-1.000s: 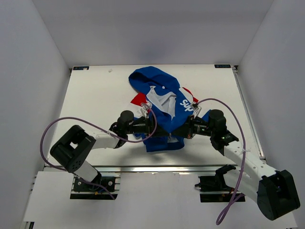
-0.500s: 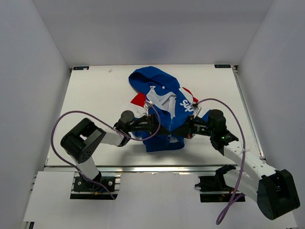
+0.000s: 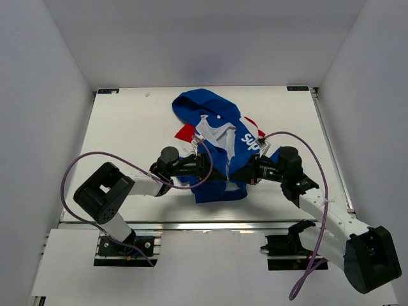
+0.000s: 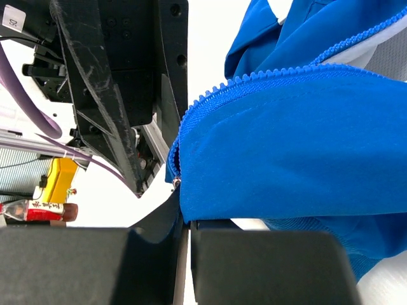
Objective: Zip up the jacket
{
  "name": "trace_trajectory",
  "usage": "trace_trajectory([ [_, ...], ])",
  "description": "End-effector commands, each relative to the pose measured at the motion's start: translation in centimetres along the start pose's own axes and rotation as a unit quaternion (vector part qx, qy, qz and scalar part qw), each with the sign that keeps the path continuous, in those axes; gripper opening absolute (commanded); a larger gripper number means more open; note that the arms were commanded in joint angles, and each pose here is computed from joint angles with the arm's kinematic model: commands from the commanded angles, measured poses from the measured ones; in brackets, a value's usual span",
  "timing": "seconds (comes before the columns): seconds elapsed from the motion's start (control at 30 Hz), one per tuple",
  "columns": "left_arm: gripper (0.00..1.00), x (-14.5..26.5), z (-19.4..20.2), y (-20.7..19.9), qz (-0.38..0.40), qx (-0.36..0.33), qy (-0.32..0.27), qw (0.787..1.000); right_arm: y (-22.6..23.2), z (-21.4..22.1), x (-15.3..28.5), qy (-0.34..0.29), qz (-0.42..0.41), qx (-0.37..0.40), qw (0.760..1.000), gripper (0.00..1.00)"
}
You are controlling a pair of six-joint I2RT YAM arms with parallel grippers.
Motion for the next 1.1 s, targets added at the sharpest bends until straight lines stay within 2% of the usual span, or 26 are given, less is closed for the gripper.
trace_trajectory([
  [0.0,0.48,-0.1,-0.7,-1.6,0.000,-0.036,-0.005,0.999,0.6,-1.7,-0.1,-0.025,-0.011,0.019,0.999,0.00],
  [0.1,0.44,-0.3,-0.7,-1.5,-0.017,-0.043,-0.004,0.999,0.7,-1.7,-0.2,-0.026,-0.016,0.018,0.999,0.00],
  [0.2,0.26,-0.4,-0.7,-1.5,-0.035,-0.055,-0.009,0.998,0.7,-1.7,-0.2,-0.025,-0.016,0.016,0.999,0.00],
  [0.23,0.16,-0.4,-0.9,-1.5,-0.037,-0.063,-0.013,0.997,0.7,-1.6,-0.2,-0.024,-0.016,0.015,0.999,0.00],
  [0.33,0.00,-0.2,-1.0,-1.6,-0.048,-0.070,-0.022,0.996,0.8,-1.6,-0.3,-0.022,-0.022,0.012,0.999,0.00],
  [0.57,0.00,-0.5,-0.5,-2.0,-0.061,-0.096,-0.024,0.993,0.9,-2.8,-0.5,-0.042,-0.022,0.014,0.999,0.00],
  [0.77,0.00,-1.0,0.6,-0.7,-0.152,-0.121,0.002,0.981,1.6,-6.6,-1.1,-0.086,-0.024,0.029,0.996,0.00],
  [1.07,0.00,-0.1,1.6,-0.8,-0.190,-0.125,-0.004,0.974,2.1,-8.2,-1.2,-0.097,-0.023,0.035,0.994,0.00],
])
Point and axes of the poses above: each gripper's point midway between its finger pads, its own x axis back along the fingers, its own y axis along the line the jaws close on, z = x × y, the point moved 4 cm from there along x, back along the fingers, and after that the axes turned 12 degrees about x, right-handed, at the moved point
